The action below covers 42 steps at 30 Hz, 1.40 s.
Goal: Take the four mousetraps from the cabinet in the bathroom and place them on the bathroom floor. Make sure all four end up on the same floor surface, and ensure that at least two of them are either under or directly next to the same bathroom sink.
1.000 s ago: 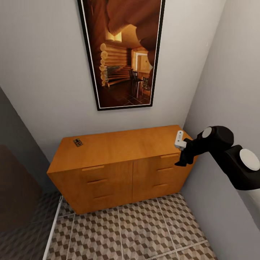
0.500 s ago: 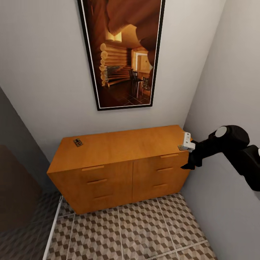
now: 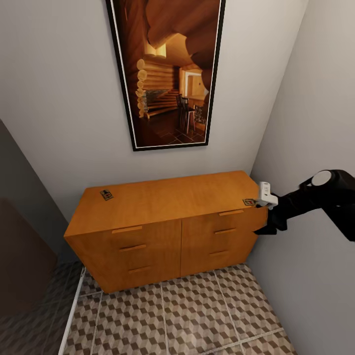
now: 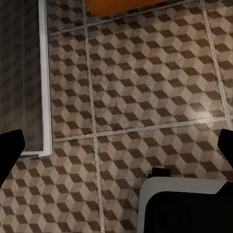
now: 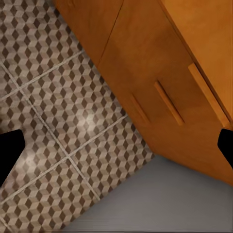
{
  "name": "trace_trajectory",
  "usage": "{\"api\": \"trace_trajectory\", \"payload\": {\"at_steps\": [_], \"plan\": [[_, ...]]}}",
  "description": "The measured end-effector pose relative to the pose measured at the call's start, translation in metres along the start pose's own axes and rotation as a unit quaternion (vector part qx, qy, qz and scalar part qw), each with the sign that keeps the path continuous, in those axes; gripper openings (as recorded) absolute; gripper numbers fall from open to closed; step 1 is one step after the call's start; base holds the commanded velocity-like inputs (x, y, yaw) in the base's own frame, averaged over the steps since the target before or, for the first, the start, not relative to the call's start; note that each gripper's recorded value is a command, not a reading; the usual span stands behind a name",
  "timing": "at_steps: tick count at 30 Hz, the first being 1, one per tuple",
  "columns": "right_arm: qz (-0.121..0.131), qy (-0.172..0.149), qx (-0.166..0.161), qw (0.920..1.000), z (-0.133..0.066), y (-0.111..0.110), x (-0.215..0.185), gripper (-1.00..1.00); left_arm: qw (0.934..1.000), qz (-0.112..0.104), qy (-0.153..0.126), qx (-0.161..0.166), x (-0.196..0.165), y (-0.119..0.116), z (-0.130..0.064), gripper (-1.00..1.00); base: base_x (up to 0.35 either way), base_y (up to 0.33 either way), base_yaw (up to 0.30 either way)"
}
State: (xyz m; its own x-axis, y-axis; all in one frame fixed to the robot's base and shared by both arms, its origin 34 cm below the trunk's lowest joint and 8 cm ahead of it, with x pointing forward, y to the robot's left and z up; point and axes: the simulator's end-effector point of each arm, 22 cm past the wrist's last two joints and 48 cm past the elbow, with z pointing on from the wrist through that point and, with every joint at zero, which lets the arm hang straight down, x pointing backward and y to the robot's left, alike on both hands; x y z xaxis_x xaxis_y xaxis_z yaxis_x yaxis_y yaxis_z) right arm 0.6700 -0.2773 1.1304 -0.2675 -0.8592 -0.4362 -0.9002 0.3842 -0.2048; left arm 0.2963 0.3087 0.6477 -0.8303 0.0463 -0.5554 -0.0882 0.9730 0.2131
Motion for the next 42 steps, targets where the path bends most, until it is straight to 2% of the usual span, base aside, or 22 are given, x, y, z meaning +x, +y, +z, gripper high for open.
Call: {"api": "trace_trajectory", "payload": {"at_steps": [22,42], "plan": [[0.004,0.010,0.005,0.9999,-0.008,-0.004,0.012,1.00,1.0000,0.000,0.000,0.000,0.000,-0.001,0.000,1.00,0.000,-0.020,0.000],[0.004,0.010,0.006,0.9999,-0.008,-0.004,0.013,1.00,1.0000,0.000,0.001,0.000,0.000,0.000,0.000,1.00,0.000,-0.226,0.000]]}}
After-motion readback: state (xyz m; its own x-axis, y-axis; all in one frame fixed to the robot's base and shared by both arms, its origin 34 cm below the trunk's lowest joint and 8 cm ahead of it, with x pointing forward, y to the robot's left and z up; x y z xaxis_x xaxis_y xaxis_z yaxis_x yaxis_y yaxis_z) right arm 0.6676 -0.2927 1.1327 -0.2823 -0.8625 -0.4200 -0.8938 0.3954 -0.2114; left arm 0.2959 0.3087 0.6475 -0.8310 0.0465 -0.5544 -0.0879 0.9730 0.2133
